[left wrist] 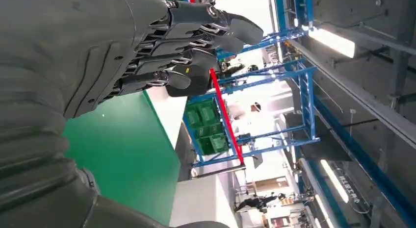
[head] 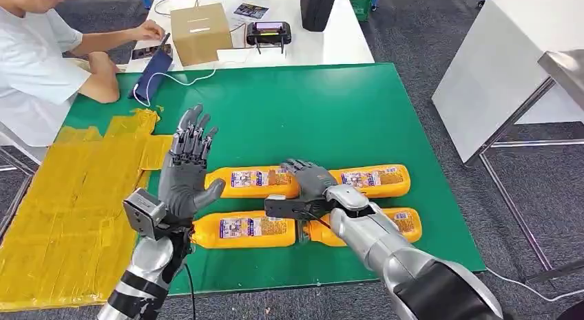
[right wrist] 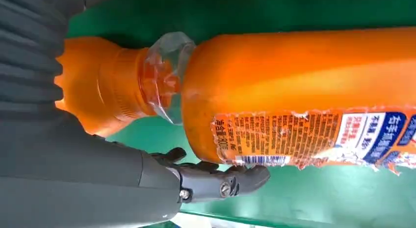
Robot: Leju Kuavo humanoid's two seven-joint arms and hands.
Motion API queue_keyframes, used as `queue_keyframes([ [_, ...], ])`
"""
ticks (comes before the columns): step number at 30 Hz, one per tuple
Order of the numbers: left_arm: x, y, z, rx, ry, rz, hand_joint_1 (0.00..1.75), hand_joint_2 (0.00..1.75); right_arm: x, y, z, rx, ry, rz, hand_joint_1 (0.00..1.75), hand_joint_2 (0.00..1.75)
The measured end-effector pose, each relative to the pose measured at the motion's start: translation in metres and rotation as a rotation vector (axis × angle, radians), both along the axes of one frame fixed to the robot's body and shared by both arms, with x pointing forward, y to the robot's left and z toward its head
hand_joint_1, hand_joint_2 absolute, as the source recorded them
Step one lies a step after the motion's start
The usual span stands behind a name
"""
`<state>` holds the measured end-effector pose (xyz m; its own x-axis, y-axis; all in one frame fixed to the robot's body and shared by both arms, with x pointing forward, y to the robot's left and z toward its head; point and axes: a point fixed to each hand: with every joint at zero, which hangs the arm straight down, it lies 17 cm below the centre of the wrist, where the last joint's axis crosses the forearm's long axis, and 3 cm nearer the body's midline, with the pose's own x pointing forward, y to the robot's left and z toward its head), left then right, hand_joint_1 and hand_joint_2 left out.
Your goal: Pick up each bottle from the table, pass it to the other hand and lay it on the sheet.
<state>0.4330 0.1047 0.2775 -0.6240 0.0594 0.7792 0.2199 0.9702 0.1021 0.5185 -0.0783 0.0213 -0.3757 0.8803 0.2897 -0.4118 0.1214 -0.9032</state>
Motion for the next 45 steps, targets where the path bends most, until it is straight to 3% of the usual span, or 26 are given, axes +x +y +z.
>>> queue_keyframes([
  [11, 0.000, -0.005, -0.004, -0.008, 0.016, -0.015, 0.00, 1.75, 0.003, -0.007, -0.001, -0.073, -0.052, -0.004, 0.00, 1.75],
  [13, 0.000, -0.006, -0.005, -0.007, 0.018, -0.017, 0.00, 1.75, 0.003, -0.007, -0.001, -0.086, -0.065, -0.001, 0.23, 1.75],
  [18, -0.001, -0.008, -0.005, -0.006, 0.019, -0.024, 0.00, 1.75, 0.004, -0.009, -0.002, -0.125, -0.091, 0.004, 0.38, 1.75],
  [20, -0.001, -0.008, -0.005, -0.008, 0.020, -0.024, 0.00, 1.75, 0.003, -0.010, -0.002, -0.145, -0.101, 0.010, 0.56, 1.75],
  [26, 0.000, -0.009, -0.007, -0.007, 0.025, -0.024, 0.00, 1.75, 0.002, -0.007, -0.004, -0.181, -0.117, 0.030, 0.56, 1.75],
  [29, 0.000, -0.009, -0.007, -0.008, 0.026, -0.025, 0.00, 1.75, 0.002, -0.006, -0.003, -0.185, -0.121, 0.033, 0.80, 1.75],
  [31, 0.000, -0.009, -0.007, -0.008, 0.026, -0.025, 0.00, 1.75, 0.002, -0.005, -0.003, -0.193, -0.126, 0.039, 1.06, 1.75],
  [34, 0.000, -0.009, -0.007, -0.008, 0.026, -0.025, 0.00, 1.75, 0.002, -0.003, -0.002, -0.205, -0.134, 0.050, 1.08, 1.75],
  [36, 0.000, -0.009, -0.007, -0.009, 0.027, -0.025, 0.00, 1.75, 0.001, -0.001, -0.002, -0.211, -0.138, 0.057, 1.19, 1.75],
  [42, 0.000, -0.009, -0.008, -0.008, 0.029, -0.025, 0.00, 1.75, -0.002, 0.008, -0.001, -0.238, -0.165, 0.094, 1.19, 1.75],
  [45, 0.000, -0.009, -0.008, -0.008, 0.030, -0.024, 0.00, 1.75, -0.003, 0.011, 0.000, -0.241, -0.168, 0.102, 1.03, 1.75],
])
